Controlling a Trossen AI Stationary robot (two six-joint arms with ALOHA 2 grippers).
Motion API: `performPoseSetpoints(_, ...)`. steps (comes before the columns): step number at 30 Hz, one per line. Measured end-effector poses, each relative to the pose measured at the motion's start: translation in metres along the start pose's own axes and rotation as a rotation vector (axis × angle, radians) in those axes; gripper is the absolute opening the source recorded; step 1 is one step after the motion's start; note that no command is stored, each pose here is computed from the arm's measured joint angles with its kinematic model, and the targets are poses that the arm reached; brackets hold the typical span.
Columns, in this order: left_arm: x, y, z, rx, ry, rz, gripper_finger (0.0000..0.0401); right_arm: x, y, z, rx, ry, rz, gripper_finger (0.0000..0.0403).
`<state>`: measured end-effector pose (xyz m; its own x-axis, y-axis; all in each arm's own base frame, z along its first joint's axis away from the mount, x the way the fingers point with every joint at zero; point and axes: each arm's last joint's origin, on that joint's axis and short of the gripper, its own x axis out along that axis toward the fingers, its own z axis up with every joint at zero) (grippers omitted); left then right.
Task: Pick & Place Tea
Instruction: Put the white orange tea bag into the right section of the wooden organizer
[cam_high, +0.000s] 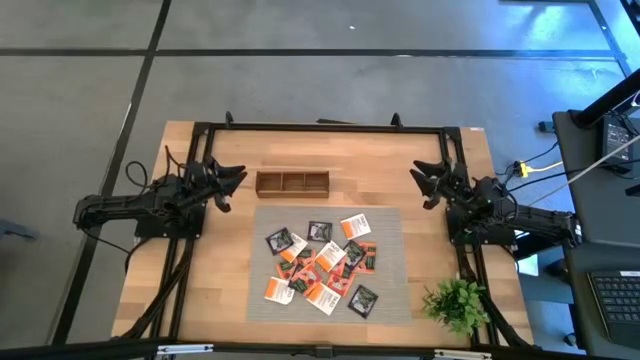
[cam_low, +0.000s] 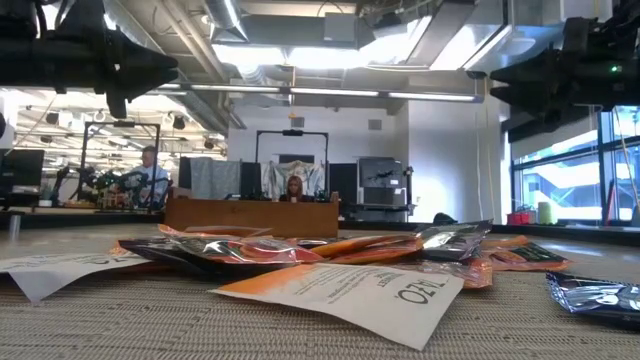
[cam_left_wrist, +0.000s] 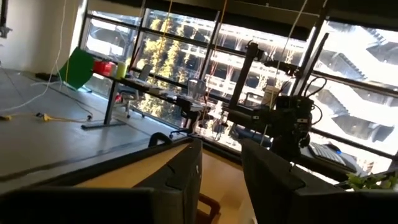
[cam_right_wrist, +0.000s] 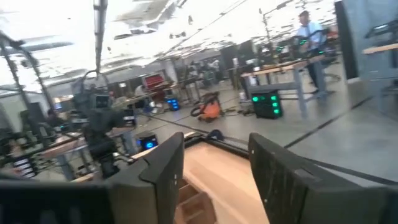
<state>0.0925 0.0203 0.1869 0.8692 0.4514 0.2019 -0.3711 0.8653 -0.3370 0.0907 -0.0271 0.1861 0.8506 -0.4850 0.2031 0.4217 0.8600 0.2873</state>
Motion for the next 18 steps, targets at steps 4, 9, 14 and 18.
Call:
performPoseSetpoints(4, 0.000, 0.000, 0.000, -0.101, 0.004, -0.013, 0.0109, 0.000, 0.000, -0.001, 0.018, 0.011, 0.001, 0.0190)
performPoseSetpoints(9, 0.000, -0.004, -0.002, -0.125, 0.056, -0.141, 0.0109, 0.000, 0.000, -0.003, -0.006, 0.030, 0.015, 0.0185)
performPoseSetpoints(14, 0.008, -0.008, -0.006, -0.124, 0.107, -0.179, 0.0109, 0.001, 0.001, -0.002, -0.008, 0.018, 0.018, 0.0176)
performPoseSetpoints(18, 0.018, -0.012, -0.010, -0.121, 0.129, -0.200, 0.0109, 0.004, 0.001, -0.005, -0.015, 0.052, 0.010, 0.0171)
